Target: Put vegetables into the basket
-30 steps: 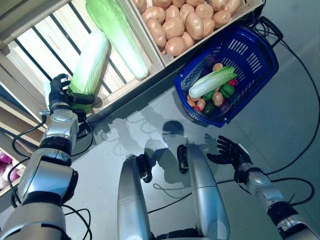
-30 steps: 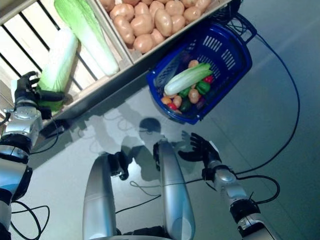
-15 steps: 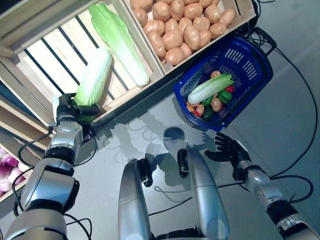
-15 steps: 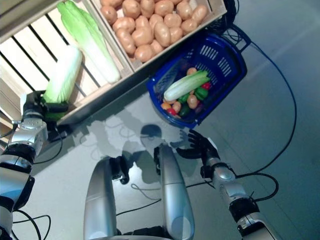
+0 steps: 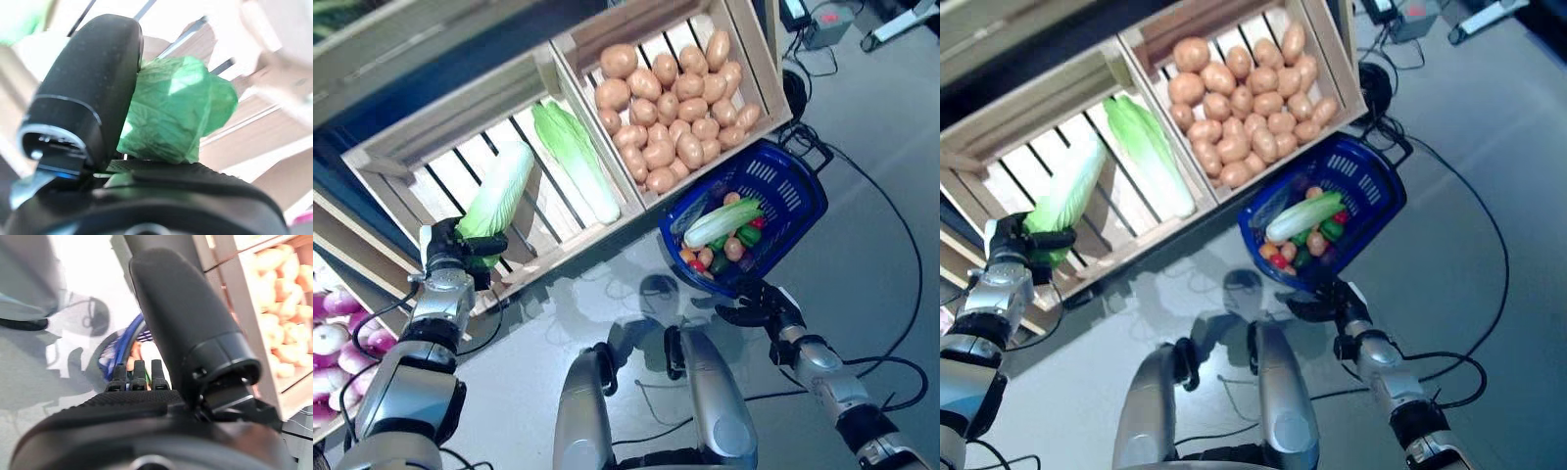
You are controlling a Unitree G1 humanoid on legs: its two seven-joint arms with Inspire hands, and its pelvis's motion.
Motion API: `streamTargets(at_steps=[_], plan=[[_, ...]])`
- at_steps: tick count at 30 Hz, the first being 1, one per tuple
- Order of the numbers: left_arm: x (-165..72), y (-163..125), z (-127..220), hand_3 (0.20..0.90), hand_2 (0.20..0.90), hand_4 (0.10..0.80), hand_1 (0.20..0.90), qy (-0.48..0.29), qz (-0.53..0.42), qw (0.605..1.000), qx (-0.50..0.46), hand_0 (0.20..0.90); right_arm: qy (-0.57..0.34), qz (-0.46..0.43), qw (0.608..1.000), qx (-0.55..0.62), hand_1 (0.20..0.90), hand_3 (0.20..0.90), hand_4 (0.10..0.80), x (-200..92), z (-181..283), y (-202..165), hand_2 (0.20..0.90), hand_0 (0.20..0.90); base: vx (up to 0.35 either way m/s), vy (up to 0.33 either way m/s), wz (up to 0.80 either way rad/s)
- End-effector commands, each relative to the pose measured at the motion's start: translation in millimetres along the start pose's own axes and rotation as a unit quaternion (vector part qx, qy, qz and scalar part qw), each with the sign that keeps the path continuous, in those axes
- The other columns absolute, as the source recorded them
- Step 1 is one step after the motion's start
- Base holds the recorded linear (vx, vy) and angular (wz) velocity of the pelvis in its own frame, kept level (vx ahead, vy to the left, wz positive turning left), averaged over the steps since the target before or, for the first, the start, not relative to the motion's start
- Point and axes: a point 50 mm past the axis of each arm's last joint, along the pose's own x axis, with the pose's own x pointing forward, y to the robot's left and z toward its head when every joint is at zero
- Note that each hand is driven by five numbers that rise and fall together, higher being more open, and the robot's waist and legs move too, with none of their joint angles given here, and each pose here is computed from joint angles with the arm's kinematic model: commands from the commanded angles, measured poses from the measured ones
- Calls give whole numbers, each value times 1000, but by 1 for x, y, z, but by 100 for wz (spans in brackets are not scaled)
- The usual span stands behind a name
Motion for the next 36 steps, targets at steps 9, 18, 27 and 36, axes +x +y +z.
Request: streamTargets(at_steps=[9, 18, 27, 36], plan=[[-27, -1, -25, 300, 300, 400, 300, -108, -30, 994, -6, 300, -23, 26, 997, 73, 900, 900, 800, -25, -30, 31, 900, 900, 128, -53, 11], [-58, -52, -3, 300, 300, 400, 300, -213, -135, 963, -93, 300, -65, 118, 952, 274, 900, 900, 800, -26, -16, 69, 900, 900, -14, -68, 4], [-119, -114, 14, 300, 300, 400, 300, -296, -256, 911, -129, 300, -89, 246, 847, 462, 900, 900, 800, -22, 8, 120, 900, 900, -36, -74, 2], [-148, -136, 20, 300, 300, 400, 300, -299, -340, 882, -133, 300, -130, 340, 747, 556, 900, 900, 800, -19, 43, 142, 900, 900, 2, -58, 2]])
